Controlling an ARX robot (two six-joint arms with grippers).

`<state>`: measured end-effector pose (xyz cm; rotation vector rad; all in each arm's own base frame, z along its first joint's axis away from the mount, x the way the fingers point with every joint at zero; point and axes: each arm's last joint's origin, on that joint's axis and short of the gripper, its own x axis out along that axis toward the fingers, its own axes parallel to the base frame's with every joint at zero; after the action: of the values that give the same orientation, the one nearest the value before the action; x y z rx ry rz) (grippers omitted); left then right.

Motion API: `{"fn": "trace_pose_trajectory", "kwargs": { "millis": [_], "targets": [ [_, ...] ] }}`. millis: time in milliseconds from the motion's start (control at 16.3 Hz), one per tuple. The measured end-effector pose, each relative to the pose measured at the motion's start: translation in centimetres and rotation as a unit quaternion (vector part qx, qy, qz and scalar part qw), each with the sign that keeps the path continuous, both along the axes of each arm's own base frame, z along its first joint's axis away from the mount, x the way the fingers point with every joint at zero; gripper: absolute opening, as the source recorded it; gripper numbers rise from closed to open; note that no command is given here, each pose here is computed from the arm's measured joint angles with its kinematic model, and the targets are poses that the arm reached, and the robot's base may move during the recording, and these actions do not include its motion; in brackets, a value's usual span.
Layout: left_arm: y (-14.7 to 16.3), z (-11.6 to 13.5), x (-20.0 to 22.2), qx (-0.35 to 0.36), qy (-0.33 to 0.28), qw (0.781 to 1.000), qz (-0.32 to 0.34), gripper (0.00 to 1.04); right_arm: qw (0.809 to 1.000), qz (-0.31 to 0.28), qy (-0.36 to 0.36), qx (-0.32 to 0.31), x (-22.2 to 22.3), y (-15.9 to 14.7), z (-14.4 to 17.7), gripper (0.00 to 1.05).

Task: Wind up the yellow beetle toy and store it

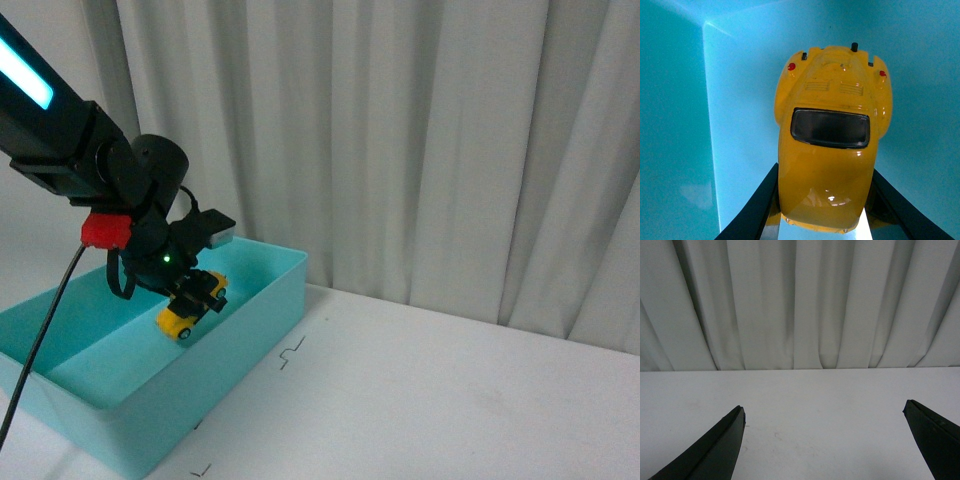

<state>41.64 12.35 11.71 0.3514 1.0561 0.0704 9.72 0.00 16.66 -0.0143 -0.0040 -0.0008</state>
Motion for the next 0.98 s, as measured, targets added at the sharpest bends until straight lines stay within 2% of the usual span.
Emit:
{"fn": "trace_pose_trajectory", "kwargs": {
  "millis": [307,615,676,799,984],
  "targets": [
    [0.6,-1.6,-0.1,0.001,0.03,0.999,0.011,0.4,1.0,0.0,0.0,0.0,0.0,0.0,0.0,0.98],
    [0.8,-1.4,-0.2,-0.013,0.025,1.0,0.008,0.95,1.0,0.0,0.0,0.0,0.0,0.0,0.0,0.98],
    [0.8,-1.1,-0.2,-0.018,0.019,1.0,0.004,1.0,1.0,0.0,0.0,0.0,0.0,0.0,0.0,0.98],
    [0.7,1.2,-0.1,-0.032,-0.027,0.999,-0.002,0.98,1.0,0.0,0.0,0.0,0.0,0.0,0.0,0.98],
    [0.3,6.6,-0.7,-0.044,-0.139,0.989,-0.031,0.98,1.0,0.0,0.0,0.0,0.0,0.0,0.0,0.98]
  ]
}}
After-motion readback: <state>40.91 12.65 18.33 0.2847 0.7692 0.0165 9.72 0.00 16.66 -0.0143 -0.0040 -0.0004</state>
